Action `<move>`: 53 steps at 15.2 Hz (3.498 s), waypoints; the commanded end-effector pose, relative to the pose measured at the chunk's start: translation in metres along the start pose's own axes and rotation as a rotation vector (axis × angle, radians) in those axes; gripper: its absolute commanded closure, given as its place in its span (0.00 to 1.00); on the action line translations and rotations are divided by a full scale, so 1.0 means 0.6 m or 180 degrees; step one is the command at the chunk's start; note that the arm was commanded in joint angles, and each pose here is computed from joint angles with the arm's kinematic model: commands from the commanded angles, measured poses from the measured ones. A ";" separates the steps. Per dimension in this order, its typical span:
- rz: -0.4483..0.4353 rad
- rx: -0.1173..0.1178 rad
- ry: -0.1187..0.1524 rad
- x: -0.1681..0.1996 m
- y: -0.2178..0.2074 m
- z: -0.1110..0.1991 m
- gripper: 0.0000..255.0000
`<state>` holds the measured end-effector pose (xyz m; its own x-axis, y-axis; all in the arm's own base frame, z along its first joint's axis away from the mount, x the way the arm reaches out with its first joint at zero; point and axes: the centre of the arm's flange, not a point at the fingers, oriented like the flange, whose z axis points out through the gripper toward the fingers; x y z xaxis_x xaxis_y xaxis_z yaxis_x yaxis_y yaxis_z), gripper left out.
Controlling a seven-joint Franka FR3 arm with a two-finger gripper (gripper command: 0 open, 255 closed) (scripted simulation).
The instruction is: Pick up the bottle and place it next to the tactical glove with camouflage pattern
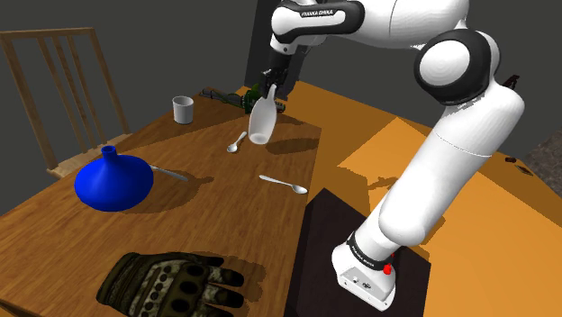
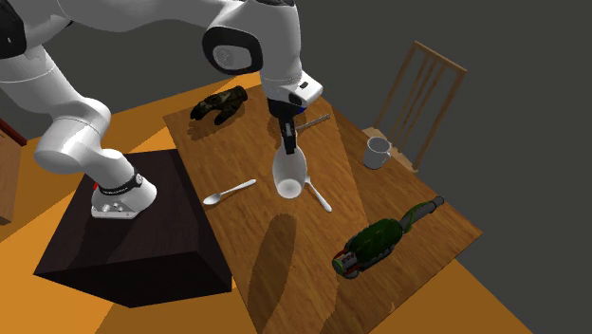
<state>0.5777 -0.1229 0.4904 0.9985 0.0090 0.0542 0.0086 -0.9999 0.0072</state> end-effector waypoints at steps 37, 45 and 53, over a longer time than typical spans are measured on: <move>0.0000 0.0000 0.0001 0.018 0.003 -0.335 1.00; 0.0000 0.0000 0.0001 0.021 0.004 -0.405 1.00; 0.0000 0.0000 0.0001 0.005 -0.104 -0.429 1.00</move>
<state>0.5699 -0.0709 0.7463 0.9985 0.0100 0.0542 0.0096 -0.9999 0.0067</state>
